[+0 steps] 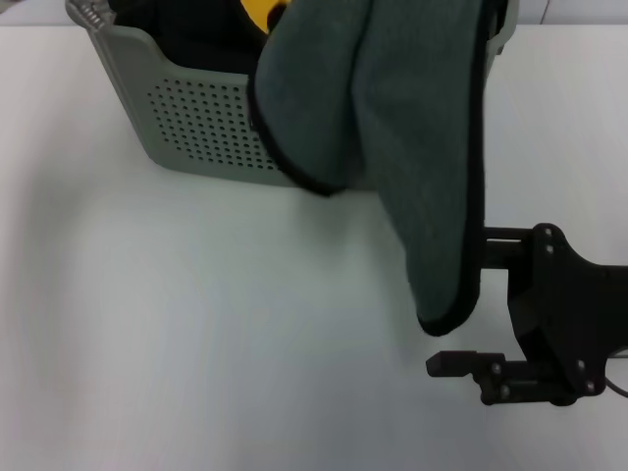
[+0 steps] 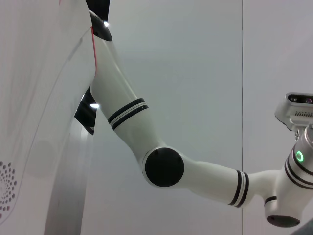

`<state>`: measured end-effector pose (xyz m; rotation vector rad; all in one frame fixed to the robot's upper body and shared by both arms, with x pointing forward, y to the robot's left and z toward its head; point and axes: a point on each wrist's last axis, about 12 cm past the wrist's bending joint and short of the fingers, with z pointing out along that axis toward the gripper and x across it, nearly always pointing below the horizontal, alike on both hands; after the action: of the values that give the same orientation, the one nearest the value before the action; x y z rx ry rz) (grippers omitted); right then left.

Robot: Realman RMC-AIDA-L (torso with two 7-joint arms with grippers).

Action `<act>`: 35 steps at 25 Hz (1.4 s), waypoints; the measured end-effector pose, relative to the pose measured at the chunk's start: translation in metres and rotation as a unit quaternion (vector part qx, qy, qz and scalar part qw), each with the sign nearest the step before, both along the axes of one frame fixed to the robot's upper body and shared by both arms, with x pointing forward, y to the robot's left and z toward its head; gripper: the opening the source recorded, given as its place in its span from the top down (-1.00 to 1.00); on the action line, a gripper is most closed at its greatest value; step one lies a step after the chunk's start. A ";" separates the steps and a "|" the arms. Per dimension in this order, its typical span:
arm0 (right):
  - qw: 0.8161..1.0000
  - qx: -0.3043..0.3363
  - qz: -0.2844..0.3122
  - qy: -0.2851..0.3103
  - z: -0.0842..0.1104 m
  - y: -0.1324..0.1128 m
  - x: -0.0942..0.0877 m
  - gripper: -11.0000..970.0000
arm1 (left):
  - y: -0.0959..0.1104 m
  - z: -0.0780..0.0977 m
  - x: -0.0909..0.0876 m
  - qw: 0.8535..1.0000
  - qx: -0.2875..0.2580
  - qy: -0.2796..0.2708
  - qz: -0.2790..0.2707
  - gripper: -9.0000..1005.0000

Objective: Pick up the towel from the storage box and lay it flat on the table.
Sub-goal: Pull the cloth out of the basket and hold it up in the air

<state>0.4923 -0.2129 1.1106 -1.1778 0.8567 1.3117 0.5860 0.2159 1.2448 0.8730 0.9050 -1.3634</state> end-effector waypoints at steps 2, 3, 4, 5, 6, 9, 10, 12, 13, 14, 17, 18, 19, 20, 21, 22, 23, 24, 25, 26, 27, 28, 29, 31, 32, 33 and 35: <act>1.000 0.003 -0.004 -0.001 0.000 0.000 0.000 -0.26 | 0.000 0.000 0.000 1.000 0.004 -0.005 0.002 0.87; 1.000 0.006 -0.007 -0.002 0.001 0.000 0.001 -0.26 | 0.000 -0.001 0.000 1.000 0.007 -0.007 0.002 0.87; 1.000 0.010 -0.014 -0.003 0.001 -0.001 0.001 -0.26 | -0.001 -0.001 0.000 1.000 0.010 -0.007 0.001 0.87; 1.000 0.014 -0.020 -0.004 0.002 -0.001 0.002 -0.26 | -0.001 -0.002 -0.001 1.000 0.011 -0.007 0.001 0.87; 0.999 0.017 -0.028 -0.003 0.002 -0.002 0.003 -0.26 | 0.000 -0.002 -0.001 1.000 0.012 -0.007 0.001 0.87; 0.999 0.021 -0.045 0.000 0.001 -0.006 0.003 -0.26 | 0.003 -0.006 -0.003 1.000 0.012 -0.006 0.007 0.87; 0.999 0.020 -0.050 0.002 0.000 -0.008 0.003 -0.26 | 0.004 -0.007 -0.003 1.000 0.011 -0.006 0.010 0.87; 0.997 0.018 -0.068 0.010 -0.003 -0.013 0.002 -0.26 | 0.007 -0.008 -0.004 1.000 0.010 -0.006 0.013 0.86; 0.997 0.017 -0.072 0.012 -0.004 -0.014 0.001 -0.26 | 0.008 -0.008 -0.005 1.000 0.009 -0.006 0.014 0.86; 0.997 0.015 -0.076 0.013 -0.005 -0.015 0.001 -0.26 | 0.009 -0.009 -0.005 1.000 0.007 -0.006 0.015 0.86; 0.996 0.009 -0.085 0.018 -0.007 -0.015 0.002 -0.26 | 0.012 -0.008 -0.005 1.000 0.000 -0.006 0.022 0.86; 0.995 0.004 -0.092 0.023 -0.010 -0.016 0.002 -0.26 | 0.012 -0.008 -0.005 1.000 -0.001 -0.006 0.024 0.86; 0.995 0.004 -0.092 0.023 -0.010 -0.016 0.002 -0.26 | 0.013 -0.008 -0.005 1.000 -0.002 -0.006 0.025 0.86; 0.995 0.003 -0.095 0.025 -0.011 -0.016 0.001 -0.26 | 0.013 -0.008 -0.005 1.000 -0.002 -0.006 0.024 0.86; 0.995 0.001 -0.098 0.027 -0.012 -0.017 0.000 -0.26 | 0.013 -0.008 -0.005 1.000 -0.002 -0.006 0.024 0.86; 0.994 0.000 -0.101 0.029 -0.014 -0.017 0.000 -0.26 | 0.013 -0.008 -0.005 1.000 -0.002 -0.007 0.024 0.86; 0.994 -0.002 -0.105 0.032 -0.015 -0.018 -0.002 -0.21 | 0.013 -0.008 -0.005 1.000 -0.002 -0.007 0.024 0.86; 0.994 -0.003 -0.109 0.033 -0.016 -0.019 -0.002 -0.15 | 0.013 -0.008 -0.005 1.000 -0.002 -0.007 0.024 0.86; 0.993 -0.004 -0.112 0.034 -0.017 -0.020 -0.003 -0.10 | 0.014 -0.007 -0.005 1.000 -0.002 -0.008 0.024 0.86; 0.993 -0.004 -0.116 0.035 -0.018 -0.021 -0.003 -0.05 | 0.014 -0.007 -0.005 1.000 -0.002 -0.008 0.024 0.85; 0.992 -0.004 -0.120 0.035 -0.018 -0.023 -0.003 0.00 | 0.014 -0.007 -0.005 1.000 -0.001 -0.009 0.024 0.85; 0.992 -0.004 -0.122 0.036 -0.018 -0.024 -0.004 0.00 | 0.014 -0.007 -0.005 1.000 -0.002 -0.009 0.024 0.85; 0.992 -0.004 -0.124 0.037 -0.018 -0.024 -0.004 0.00 | 0.014 -0.006 -0.005 1.000 -0.002 -0.009 0.024 0.85; 0.991 -0.005 -0.127 0.039 -0.019 -0.026 -0.004 0.01 | 0.014 -0.006 -0.005 1.000 -0.003 -0.011 0.025 0.85; 0.991 -0.007 -0.129 0.040 -0.020 -0.027 -0.004 0.01 | 0.015 -0.006 -0.006 1.000 -0.004 -0.012 0.026 0.85; 0.991 -0.008 -0.131 0.041 -0.021 -0.027 -0.004 0.01 | 0.015 -0.006 -0.006 1.000 -0.005 -0.012 0.027 0.85; 0.990 -0.013 -0.136 0.042 -0.022 -0.027 -0.004 0.02 | 0.016 -0.005 -0.006 0.999 -0.008 -0.013 0.029 0.85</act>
<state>0.4886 -0.2401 1.0888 -0.9903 1.0587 1.1360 0.5796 0.2321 1.2394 0.8448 0.8923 -1.3060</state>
